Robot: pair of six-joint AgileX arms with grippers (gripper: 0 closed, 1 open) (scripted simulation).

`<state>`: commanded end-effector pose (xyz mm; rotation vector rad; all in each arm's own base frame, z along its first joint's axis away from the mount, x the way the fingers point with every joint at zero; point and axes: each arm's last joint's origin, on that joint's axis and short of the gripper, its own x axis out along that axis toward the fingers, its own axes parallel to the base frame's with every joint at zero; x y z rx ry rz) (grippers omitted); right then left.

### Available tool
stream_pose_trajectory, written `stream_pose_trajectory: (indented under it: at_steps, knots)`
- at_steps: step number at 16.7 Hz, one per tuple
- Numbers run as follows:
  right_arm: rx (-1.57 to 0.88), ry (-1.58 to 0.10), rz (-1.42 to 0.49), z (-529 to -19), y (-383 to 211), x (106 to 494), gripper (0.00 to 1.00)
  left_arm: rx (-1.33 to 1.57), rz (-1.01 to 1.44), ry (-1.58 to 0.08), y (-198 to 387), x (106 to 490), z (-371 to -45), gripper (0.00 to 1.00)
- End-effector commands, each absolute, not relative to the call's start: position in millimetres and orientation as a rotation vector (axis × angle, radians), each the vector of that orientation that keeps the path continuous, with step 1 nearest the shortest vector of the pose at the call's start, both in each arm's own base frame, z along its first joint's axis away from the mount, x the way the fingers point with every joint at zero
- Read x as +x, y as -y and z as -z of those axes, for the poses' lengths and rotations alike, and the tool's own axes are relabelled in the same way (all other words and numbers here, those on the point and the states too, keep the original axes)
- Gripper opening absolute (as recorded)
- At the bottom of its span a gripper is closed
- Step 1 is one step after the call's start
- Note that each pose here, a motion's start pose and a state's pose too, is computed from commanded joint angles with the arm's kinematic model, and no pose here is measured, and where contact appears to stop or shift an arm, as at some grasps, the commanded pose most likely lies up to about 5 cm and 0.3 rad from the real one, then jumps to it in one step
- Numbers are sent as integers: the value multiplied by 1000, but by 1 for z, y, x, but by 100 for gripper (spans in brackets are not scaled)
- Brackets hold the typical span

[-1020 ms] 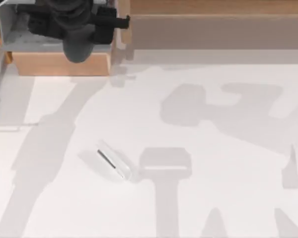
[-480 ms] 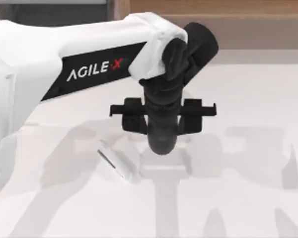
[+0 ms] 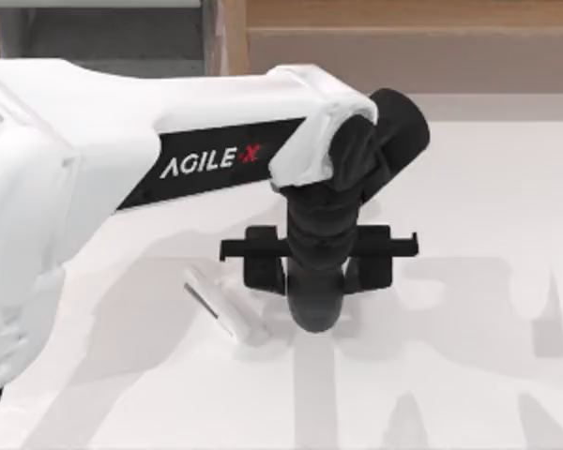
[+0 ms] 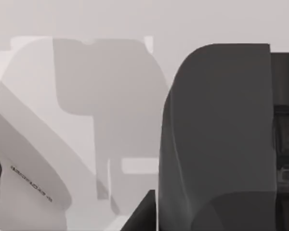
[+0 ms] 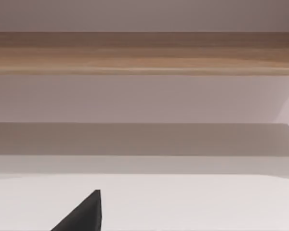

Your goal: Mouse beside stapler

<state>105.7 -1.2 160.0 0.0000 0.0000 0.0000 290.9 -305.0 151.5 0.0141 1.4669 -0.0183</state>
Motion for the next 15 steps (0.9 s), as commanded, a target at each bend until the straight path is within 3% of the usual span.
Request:
stream_pose_trajectory:
  at_steps: [15]
  knots:
    - [0,0,0,-160,1,106,100,-22,49,-1421,306,295,-161,0]
